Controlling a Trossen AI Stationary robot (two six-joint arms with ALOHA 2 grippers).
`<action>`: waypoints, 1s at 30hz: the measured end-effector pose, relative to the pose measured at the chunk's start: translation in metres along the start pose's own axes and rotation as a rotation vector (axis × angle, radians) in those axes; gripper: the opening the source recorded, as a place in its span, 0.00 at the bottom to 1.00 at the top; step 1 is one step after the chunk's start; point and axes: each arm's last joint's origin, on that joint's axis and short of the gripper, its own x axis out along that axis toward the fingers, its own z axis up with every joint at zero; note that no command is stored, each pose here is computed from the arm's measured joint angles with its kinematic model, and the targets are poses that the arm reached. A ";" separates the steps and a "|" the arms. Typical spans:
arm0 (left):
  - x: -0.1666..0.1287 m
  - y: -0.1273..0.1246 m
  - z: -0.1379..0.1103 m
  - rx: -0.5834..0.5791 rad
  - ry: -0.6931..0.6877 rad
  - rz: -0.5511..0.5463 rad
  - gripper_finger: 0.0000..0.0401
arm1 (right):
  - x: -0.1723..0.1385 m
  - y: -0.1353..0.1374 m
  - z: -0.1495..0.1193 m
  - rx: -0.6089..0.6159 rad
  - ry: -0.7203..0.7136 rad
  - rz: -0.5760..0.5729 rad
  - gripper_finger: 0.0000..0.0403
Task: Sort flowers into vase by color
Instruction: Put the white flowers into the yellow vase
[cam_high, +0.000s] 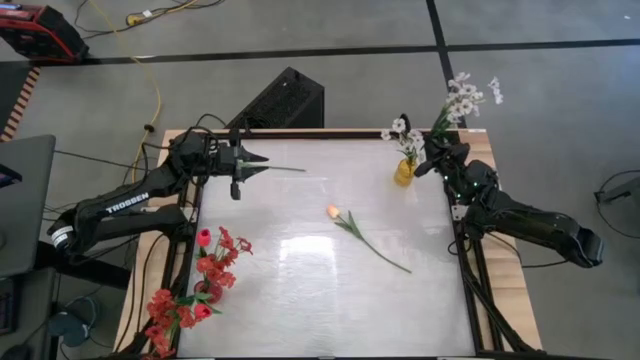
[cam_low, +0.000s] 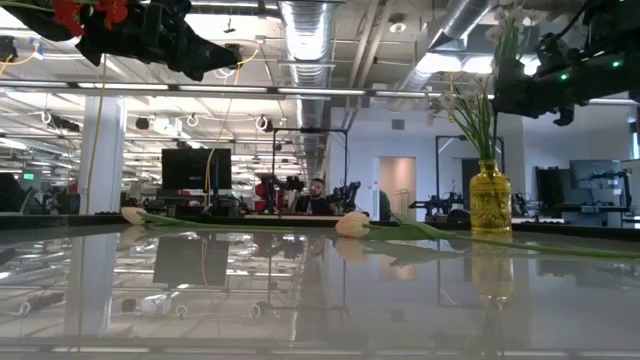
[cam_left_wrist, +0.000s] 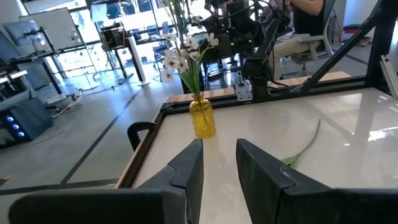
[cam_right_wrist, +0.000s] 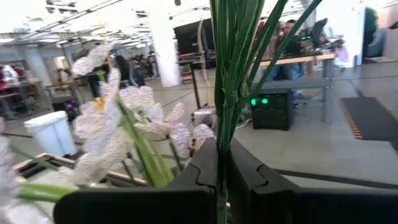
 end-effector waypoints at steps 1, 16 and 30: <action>0.000 0.000 0.000 0.000 0.000 0.000 0.21 | 0.000 0.000 0.000 0.001 0.003 0.007 0.09; 0.000 0.000 0.000 -0.004 0.000 0.000 0.21 | 0.001 0.004 -0.009 -0.034 0.074 0.024 0.09; 0.000 0.000 0.000 -0.004 0.000 0.000 0.21 | 0.010 0.007 -0.024 -0.096 0.181 0.009 0.09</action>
